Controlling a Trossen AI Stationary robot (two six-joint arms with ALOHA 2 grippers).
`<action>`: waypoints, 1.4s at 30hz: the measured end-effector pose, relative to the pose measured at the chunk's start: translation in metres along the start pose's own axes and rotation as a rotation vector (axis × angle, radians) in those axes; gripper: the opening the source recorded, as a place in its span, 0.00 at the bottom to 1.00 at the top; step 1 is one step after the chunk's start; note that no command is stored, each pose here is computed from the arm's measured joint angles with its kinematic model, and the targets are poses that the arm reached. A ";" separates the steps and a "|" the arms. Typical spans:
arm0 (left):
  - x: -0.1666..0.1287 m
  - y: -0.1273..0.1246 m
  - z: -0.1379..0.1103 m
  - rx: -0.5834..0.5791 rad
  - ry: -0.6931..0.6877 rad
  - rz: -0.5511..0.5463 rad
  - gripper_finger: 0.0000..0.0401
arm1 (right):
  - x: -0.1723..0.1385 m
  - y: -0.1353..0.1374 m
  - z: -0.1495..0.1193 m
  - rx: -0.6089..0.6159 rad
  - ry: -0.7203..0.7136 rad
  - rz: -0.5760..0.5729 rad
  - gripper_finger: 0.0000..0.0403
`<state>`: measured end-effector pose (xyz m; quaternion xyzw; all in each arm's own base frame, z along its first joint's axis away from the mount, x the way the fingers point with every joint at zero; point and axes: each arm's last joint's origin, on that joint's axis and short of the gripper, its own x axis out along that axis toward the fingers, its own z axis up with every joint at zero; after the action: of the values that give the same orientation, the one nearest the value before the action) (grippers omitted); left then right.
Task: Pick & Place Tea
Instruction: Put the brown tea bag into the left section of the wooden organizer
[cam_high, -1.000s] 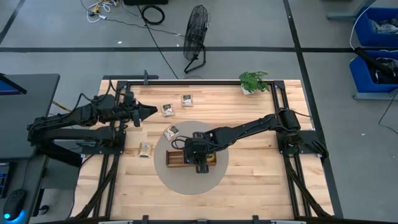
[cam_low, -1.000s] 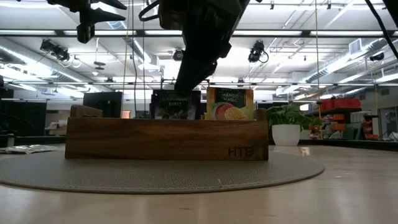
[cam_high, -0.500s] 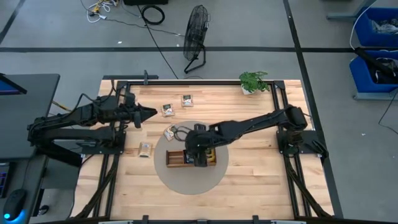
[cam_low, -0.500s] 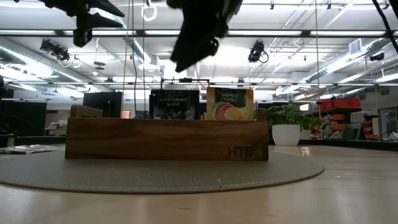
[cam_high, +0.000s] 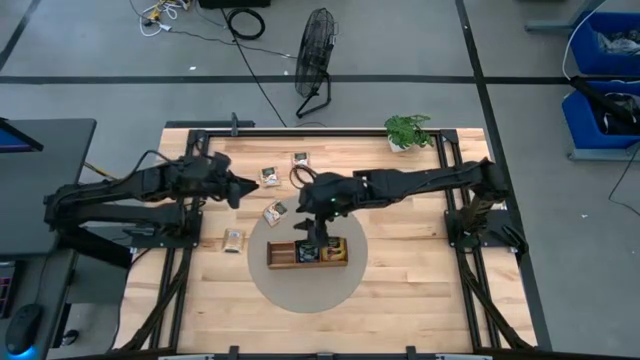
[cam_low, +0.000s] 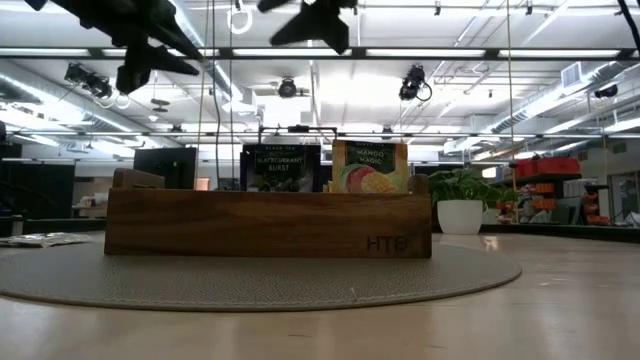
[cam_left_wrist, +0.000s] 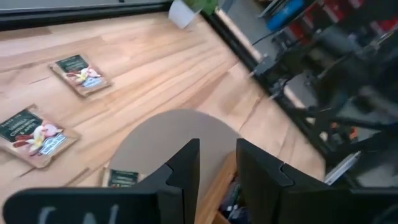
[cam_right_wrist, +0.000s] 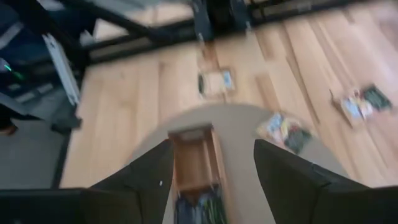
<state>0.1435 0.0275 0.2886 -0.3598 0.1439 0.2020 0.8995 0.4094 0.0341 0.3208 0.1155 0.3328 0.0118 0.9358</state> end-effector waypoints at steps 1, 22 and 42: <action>0.003 0.000 0.000 0.010 0.008 0.007 0.27 | -0.001 0.001 0.003 -0.007 -0.029 0.011 0.57; 0.058 0.032 -0.013 -0.025 0.303 0.273 0.27 | -0.047 0.015 0.048 0.055 -0.478 0.111 0.57; 0.134 0.088 -0.041 -0.107 0.700 0.346 0.63 | -0.074 0.014 0.045 0.004 -0.426 0.072 0.57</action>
<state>0.2149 0.0918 0.1541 -0.4237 0.4896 0.2232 0.7287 0.3803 0.0309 0.4038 0.1293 0.1233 0.0199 0.9837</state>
